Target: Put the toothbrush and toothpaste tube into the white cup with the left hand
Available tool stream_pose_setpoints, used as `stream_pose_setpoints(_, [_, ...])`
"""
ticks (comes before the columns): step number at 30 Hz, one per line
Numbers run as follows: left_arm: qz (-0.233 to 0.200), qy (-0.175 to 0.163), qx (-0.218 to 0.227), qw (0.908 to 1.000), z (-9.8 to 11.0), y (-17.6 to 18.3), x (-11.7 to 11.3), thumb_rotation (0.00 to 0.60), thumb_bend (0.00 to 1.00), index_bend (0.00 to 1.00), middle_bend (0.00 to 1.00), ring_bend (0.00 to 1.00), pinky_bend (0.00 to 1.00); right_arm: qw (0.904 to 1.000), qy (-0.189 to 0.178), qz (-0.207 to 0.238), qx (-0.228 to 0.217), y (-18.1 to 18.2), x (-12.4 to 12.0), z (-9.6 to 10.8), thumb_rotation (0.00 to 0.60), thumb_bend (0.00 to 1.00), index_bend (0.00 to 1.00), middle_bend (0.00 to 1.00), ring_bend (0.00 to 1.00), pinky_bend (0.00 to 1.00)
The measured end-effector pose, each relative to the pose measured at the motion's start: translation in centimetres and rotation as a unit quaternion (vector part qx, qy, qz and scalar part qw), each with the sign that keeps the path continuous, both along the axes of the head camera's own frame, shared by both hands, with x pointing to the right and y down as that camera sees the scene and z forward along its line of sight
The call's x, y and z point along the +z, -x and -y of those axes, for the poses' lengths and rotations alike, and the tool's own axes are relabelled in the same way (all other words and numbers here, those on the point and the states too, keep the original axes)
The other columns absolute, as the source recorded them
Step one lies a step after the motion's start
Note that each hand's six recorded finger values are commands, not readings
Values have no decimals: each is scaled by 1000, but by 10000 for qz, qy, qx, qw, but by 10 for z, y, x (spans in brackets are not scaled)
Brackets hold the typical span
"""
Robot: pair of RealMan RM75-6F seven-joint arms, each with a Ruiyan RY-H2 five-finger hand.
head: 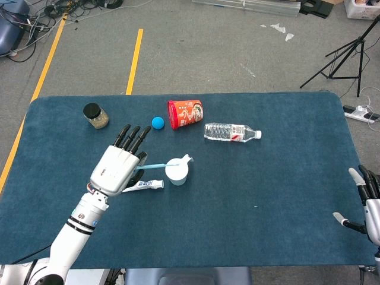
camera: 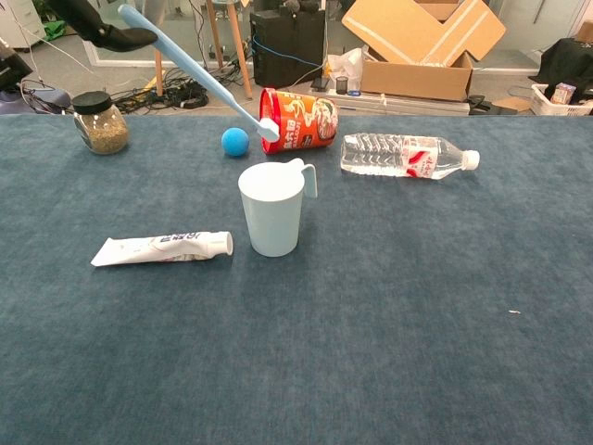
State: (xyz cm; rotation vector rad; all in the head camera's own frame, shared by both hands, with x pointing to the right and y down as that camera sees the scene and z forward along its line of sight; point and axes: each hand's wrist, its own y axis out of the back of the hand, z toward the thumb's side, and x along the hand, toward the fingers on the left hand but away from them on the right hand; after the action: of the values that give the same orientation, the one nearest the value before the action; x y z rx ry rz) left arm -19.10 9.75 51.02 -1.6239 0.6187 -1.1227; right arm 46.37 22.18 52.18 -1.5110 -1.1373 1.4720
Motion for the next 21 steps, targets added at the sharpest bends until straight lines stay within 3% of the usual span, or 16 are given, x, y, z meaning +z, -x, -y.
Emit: stream_pose_setpoints(21, [551,96,323,9979,-6,-28,39,600,454,621,24,0,29,9999,-47,121,37,-4,-6,1,600,0,0,0,0,364])
